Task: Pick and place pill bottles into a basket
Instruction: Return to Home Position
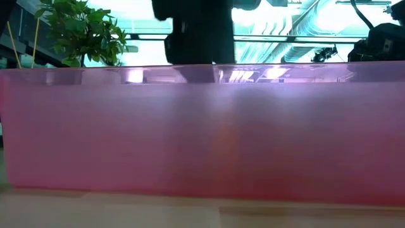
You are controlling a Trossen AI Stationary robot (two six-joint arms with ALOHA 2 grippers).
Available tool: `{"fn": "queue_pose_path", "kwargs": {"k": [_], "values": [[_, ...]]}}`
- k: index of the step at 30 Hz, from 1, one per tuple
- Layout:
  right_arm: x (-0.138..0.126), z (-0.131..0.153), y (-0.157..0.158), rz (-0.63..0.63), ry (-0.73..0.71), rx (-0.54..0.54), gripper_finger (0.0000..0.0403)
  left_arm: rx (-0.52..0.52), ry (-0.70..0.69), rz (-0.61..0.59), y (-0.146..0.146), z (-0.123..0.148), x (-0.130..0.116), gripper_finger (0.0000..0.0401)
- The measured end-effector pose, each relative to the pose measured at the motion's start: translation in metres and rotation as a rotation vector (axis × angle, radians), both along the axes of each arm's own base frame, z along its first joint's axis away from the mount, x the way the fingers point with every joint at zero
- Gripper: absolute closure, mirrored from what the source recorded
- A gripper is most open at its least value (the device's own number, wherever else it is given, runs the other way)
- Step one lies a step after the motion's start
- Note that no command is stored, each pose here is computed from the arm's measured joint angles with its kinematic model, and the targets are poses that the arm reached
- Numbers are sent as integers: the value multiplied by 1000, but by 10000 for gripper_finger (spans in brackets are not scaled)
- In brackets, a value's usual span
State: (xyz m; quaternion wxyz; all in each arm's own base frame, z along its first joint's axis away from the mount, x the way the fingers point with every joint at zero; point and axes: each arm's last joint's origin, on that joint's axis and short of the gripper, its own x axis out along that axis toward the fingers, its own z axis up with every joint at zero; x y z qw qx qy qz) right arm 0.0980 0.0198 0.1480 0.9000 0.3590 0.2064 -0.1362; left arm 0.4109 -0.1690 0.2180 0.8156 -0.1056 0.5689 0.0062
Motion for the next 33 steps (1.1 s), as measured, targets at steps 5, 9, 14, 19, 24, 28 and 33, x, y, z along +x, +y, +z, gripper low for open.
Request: {"fn": "queue_pose_path", "kwargs": {"k": [5, 9, 14, 19, 24, 28, 33], "values": [[0, 0, 0, 1, 0, 0, 263, 6, -3, -12, 0, 14, 1, 24], [0, 0, 0, 1, 0, 0, 263, 20, 7, -15, 1, 30, 0, 23], [0, 0, 0, 0, 0, 0, 263, 49, -54, 4, 2, 66, 0, 23], [0, 0, 0, 1, 0, 0, 263, 117, -181, 8, 5, 108, 0, 23], [0, 0, 0, 4, 0, 3, 263, 220, -284, 18, 12, 149, -8, 23], [0, 0, 1, 25, 2, 15, 263, 304, -351, 86, 26, 174, -27, 23], [0, 0, 1, 32, 3, 19, 263, 329, -470, 171, 46, 214, -53, 23]]}}
